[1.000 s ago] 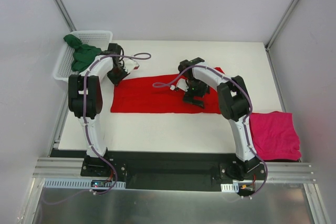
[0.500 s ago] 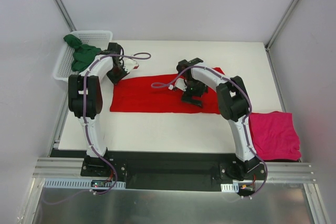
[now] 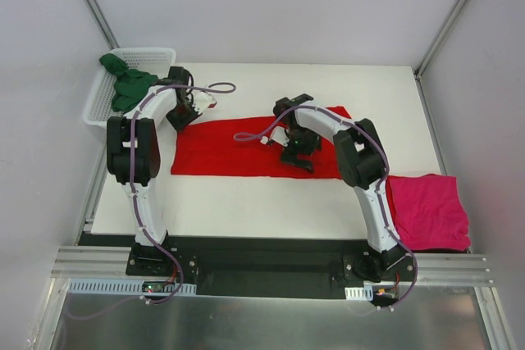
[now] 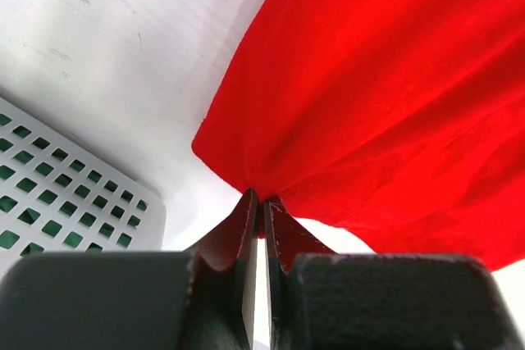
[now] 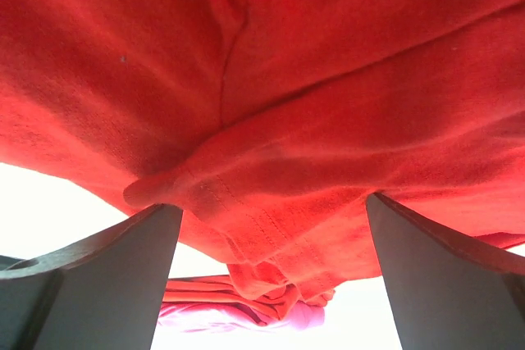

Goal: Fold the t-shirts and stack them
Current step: Fold the other side of the tshirt into a rectangle

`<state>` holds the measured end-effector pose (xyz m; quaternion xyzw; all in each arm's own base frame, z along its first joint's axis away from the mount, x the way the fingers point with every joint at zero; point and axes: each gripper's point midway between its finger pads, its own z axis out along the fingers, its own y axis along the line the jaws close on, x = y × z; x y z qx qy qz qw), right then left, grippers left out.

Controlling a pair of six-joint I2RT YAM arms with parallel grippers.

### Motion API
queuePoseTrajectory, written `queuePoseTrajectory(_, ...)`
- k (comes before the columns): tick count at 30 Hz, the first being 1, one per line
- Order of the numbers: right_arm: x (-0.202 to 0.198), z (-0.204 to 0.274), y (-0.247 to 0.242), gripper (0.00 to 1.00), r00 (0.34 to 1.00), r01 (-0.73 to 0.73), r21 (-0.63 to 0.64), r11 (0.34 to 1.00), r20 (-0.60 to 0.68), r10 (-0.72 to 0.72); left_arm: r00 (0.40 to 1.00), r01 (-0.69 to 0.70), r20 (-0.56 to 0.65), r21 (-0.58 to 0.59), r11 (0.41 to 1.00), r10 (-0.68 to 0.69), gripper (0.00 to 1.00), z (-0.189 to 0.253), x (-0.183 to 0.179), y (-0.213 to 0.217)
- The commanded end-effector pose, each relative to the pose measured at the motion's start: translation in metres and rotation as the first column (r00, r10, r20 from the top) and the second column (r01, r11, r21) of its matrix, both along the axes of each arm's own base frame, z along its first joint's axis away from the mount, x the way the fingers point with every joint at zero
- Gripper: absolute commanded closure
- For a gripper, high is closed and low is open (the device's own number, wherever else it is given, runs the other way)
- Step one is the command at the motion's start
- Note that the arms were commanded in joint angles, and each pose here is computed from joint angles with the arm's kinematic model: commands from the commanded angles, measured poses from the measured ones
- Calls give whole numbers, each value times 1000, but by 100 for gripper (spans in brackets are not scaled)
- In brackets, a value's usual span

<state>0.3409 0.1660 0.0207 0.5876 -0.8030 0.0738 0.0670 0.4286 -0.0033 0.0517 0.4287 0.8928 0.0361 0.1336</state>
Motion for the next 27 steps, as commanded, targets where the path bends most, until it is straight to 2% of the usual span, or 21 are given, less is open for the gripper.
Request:
queuePoseTrajectory(1,-16,0,0,2,998,-2,-10,1000,-66,2,998,17,62,30,999,-19,98,31,9,4)
queuePoseTrajectory(9,-15,1,1,2,998,-10,-19,1000,-64,9,997,18,77,113,993,-27,96,35,19,18)
queuePoseTrajectory(23,-10,1,0,2,998,-40,-35,999,-56,38,997,48,50,154,987,-56,91,26,19,24)
queuePoseTrajectory(27,-7,3,1,2,998,-42,-37,998,-47,40,998,44,43,165,985,-51,84,23,20,26)
